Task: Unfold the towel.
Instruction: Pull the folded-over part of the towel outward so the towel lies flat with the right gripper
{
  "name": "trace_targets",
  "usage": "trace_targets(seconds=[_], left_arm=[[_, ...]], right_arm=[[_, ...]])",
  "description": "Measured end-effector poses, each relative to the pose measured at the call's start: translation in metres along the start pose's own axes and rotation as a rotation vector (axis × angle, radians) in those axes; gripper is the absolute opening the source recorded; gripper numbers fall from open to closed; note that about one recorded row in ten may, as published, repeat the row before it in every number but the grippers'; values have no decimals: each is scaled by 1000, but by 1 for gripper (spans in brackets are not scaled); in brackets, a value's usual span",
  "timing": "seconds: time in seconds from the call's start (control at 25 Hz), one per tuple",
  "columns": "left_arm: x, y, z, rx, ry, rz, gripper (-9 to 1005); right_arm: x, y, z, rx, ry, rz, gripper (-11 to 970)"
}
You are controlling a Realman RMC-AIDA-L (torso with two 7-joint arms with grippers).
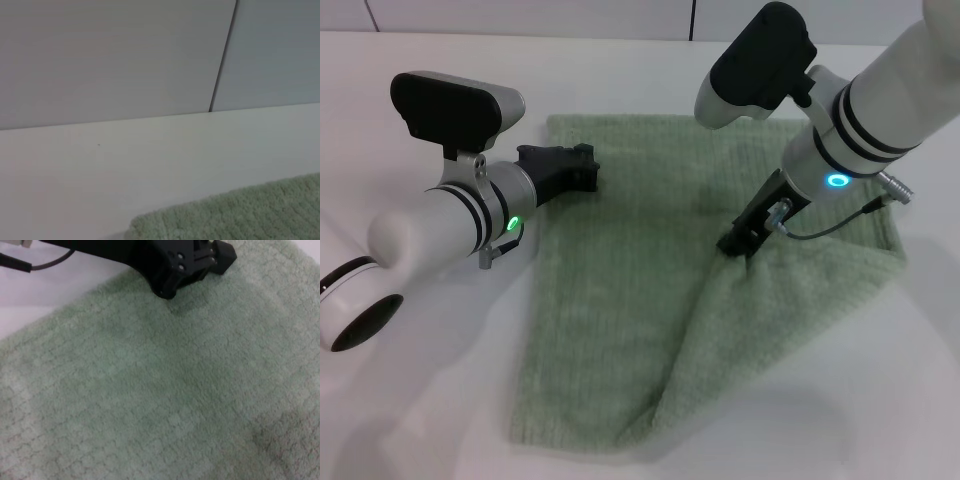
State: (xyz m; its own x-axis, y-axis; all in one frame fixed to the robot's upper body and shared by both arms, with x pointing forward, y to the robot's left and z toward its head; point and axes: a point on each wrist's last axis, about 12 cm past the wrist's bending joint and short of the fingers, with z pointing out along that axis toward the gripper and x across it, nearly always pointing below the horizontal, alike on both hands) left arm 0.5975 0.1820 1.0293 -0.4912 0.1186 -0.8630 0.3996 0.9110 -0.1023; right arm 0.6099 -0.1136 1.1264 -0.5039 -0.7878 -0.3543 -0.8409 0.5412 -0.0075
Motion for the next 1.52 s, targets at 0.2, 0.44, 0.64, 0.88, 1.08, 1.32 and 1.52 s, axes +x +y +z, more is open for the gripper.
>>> trace_targets(seconds=[0.2, 0.44, 0.64, 0.88, 1.08, 1.32, 1.52], left_arm=[[0, 0, 0, -1, 0, -1, 0], [0, 0, 0, 0, -1, -1, 0], [0, 0, 0, 0, -1, -3, 1], [1, 0, 0, -1, 0, -4, 1], [0, 1, -1, -4, -2, 3, 1], [-1, 0, 0, -2, -5, 5, 1], [-1, 0, 0, -1, -6, 5, 1]], right_arm=[[0, -1, 0, 2, 7, 11, 193], [2, -2, 0, 2, 19, 16, 119], [-2, 3, -6, -7, 22, -14, 62], [-3, 15, -28, -2, 28, -69, 38], [0, 25, -47, -4, 45, -85, 37], [5, 38, -67, -11, 97, -119, 37], [9, 49, -85, -17, 115, -155, 38]])
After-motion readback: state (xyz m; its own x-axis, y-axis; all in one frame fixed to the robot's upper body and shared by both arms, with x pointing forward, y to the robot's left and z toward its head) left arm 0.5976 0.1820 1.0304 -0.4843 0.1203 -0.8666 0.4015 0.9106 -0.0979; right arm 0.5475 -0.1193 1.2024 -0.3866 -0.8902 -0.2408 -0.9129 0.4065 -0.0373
